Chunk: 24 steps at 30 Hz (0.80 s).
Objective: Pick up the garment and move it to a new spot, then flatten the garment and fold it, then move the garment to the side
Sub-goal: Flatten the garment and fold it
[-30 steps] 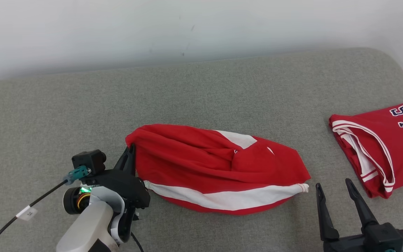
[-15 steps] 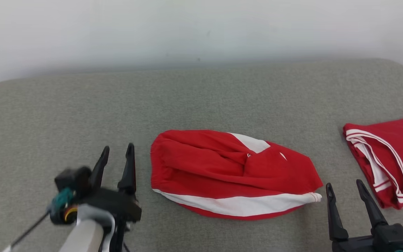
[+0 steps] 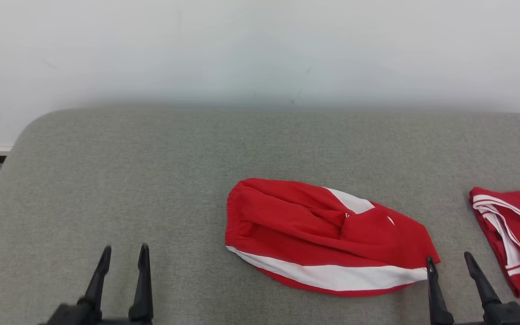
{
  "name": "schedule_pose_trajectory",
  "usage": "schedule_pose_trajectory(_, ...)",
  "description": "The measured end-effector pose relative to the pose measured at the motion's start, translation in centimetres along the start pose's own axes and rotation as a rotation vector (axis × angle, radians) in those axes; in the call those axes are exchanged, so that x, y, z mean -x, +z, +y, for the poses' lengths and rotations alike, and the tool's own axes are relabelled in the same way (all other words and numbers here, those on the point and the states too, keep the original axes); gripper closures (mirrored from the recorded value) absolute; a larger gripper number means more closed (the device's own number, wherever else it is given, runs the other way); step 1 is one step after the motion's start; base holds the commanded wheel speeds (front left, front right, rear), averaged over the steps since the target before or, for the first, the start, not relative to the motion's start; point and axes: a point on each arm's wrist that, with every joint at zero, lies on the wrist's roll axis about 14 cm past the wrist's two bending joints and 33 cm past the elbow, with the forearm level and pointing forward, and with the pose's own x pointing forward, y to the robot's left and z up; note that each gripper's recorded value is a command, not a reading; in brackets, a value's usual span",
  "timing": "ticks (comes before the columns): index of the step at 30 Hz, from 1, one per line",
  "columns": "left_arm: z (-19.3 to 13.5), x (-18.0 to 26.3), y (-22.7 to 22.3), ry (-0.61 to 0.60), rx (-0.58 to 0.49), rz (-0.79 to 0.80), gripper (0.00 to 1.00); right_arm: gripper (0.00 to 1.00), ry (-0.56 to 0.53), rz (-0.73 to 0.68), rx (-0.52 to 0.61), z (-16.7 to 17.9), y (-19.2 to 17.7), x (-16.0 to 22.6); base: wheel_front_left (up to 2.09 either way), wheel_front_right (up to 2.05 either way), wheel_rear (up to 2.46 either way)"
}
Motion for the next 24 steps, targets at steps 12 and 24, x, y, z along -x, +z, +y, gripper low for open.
schedule_pose_trajectory(12, 2.8, 5.2, -2.7, 0.086, -0.075, 0.102, 0.0, 0.0, 0.057, 0.056, -0.021, 2.0, -1.8, 1.4, 0.0, 0.0, 0.0)
schedule_pose_trajectory(24, 2.8, 5.8, -3.6, 0.085, -0.065, 0.132, 0.0, 0.0, 0.053, 0.08, -0.041, 2.0, -2.6, 2.5, 0.0, 0.0, 0.0)
